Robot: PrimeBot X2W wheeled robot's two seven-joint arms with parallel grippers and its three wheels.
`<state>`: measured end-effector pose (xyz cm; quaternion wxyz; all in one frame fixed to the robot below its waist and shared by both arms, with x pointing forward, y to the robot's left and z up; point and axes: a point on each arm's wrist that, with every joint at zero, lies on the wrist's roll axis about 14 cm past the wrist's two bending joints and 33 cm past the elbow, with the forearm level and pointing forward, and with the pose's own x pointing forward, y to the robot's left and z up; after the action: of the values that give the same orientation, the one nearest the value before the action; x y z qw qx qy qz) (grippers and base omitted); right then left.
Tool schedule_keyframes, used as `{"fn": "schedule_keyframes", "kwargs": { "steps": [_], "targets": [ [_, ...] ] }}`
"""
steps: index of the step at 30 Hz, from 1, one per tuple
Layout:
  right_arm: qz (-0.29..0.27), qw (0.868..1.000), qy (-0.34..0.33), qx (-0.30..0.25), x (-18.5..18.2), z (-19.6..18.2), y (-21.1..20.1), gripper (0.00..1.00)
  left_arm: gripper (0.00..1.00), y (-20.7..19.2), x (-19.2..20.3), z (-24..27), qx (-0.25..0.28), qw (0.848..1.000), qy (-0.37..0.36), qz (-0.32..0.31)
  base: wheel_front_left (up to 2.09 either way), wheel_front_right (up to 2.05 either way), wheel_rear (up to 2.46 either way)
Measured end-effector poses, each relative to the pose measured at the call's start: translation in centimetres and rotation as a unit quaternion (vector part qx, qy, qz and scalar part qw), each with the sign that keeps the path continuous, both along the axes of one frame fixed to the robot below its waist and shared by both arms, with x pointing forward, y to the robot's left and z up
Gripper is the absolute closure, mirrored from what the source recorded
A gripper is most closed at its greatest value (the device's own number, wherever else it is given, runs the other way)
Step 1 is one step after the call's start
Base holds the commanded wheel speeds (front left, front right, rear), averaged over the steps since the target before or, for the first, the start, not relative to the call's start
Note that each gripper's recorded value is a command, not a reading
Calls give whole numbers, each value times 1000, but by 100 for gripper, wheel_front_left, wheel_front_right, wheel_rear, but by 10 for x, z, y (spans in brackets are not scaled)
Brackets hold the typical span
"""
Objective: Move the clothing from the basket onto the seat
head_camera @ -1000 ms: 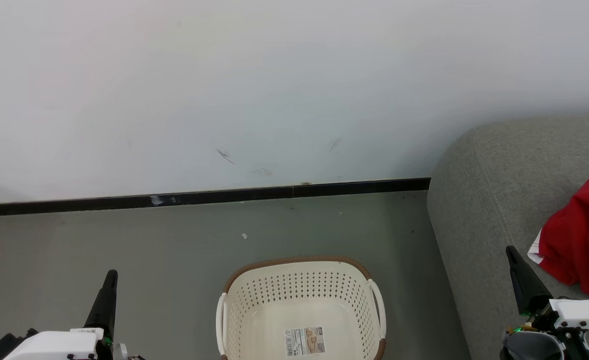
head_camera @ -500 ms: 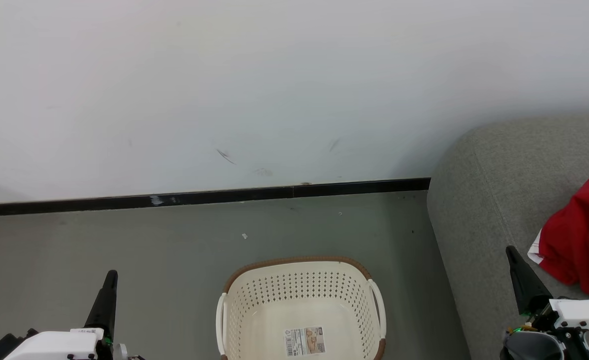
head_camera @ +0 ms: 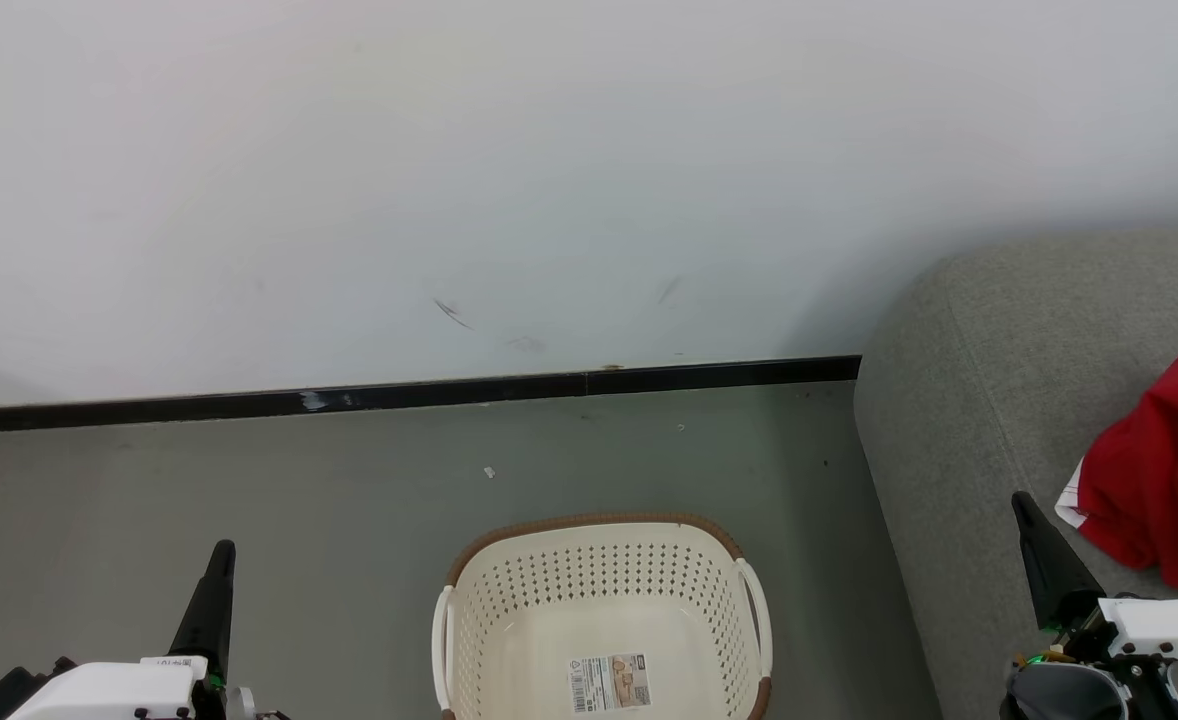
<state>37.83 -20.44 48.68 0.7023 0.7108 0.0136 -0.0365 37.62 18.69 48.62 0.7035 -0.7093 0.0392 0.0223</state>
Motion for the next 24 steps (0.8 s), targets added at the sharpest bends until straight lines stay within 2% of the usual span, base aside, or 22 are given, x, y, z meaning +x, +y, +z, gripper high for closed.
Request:
{"fn": "schedule_keyframes", "kwargs": {
  "steps": [24],
  "targets": [
    [0, 1000, 0, 0, 0, 0, 0, 100, 100, 0, 0, 0, 0, 1000, 1, 0, 0, 0, 0]
  ]
}}
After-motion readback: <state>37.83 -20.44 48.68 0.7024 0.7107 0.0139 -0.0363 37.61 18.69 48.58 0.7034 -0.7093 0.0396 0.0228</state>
